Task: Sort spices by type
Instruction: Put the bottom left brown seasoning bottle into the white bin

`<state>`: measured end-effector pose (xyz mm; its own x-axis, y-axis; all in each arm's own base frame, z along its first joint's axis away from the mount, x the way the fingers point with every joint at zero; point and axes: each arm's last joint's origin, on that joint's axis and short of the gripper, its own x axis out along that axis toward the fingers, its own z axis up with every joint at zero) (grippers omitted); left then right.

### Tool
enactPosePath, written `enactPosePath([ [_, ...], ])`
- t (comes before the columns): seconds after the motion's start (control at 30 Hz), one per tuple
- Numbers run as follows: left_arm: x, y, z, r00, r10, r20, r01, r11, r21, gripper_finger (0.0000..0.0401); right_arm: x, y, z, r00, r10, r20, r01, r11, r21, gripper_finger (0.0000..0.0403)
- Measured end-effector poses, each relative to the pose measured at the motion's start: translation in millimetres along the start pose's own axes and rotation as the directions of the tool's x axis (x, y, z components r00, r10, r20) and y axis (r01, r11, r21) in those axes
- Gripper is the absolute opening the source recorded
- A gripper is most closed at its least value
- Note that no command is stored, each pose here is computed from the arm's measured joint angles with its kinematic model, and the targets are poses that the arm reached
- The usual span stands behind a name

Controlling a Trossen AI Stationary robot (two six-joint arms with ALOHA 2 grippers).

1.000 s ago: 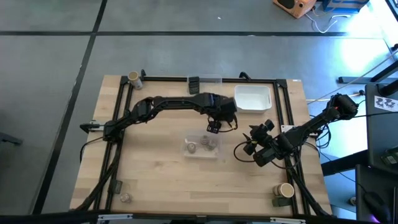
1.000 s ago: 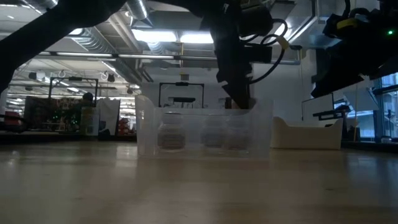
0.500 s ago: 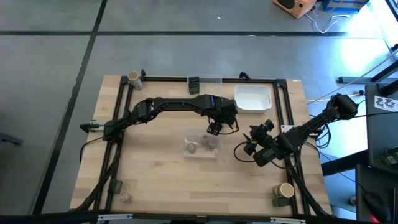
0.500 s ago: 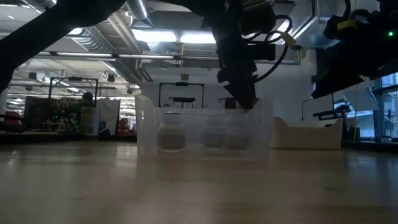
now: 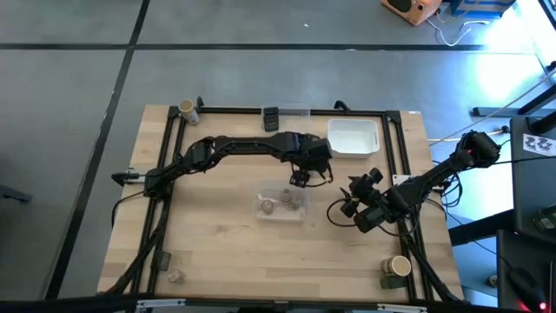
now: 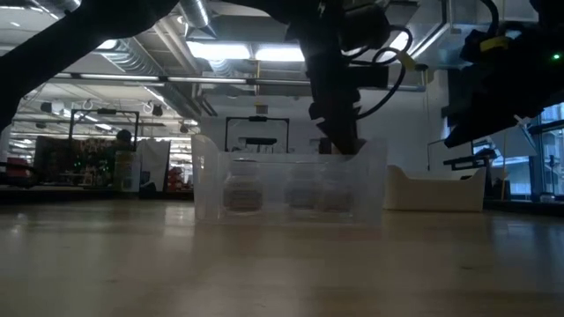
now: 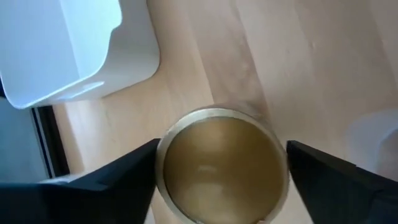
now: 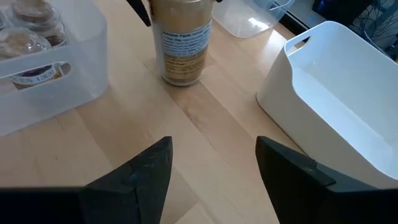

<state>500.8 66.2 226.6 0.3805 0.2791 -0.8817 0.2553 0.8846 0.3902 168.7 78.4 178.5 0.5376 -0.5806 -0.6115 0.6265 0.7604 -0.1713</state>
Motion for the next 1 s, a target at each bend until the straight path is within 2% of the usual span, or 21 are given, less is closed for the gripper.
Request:
enactPosePath([
  [0.2,-2.0,-6.3,2.6,0.999,0.043,-0.029,-0.042,0.999,0.034,0.0393,0.0,0.0,0.0,1.0,0.0,0.0,0.0,1.0,0.0,0.0232],
  [0.43,-20.3,-1.3,2.3,0.998,0.052,-0.024,-0.052,0.998,0.027,0.0383,0.0,0.5,-0.3,1.0,0.013,-0.018,-0.013,1.0,-0.003,0.0232],
  [0.63,-69.5,26.1,-10.9,0.996,0.084,0.03,-0.08,0.99,-0.113,0.0384,-0.6,6.9,-2.0,0.982,0.129,-0.139,-0.124,0.991,0.044,0.0232],
  [0.73,-91.8,40.8,-23.6,0.997,0.038,0.07,-0.024,0.982,-0.187,0.0383,-1.0,10.3,-1.1,0.972,0.174,-0.156,-0.164,0.984,0.074,0.0232],
  [0.87,-113.9,57.3,-43.9,0.992,-0.064,0.112,0.093,0.954,-0.285,0.038,-1.2,14.7,3.1,0.975,0.199,-0.1,-0.188,0.975,0.115,0.0232],
  [1.0,-125.3,66.0,-60.4,0.987,-0.106,0.121,0.142,0.929,-0.342,0.0379,-1.4,17.2,7.2,0.981,0.193,-0.03,-0.19,0.978,0.086,0.0232],
])
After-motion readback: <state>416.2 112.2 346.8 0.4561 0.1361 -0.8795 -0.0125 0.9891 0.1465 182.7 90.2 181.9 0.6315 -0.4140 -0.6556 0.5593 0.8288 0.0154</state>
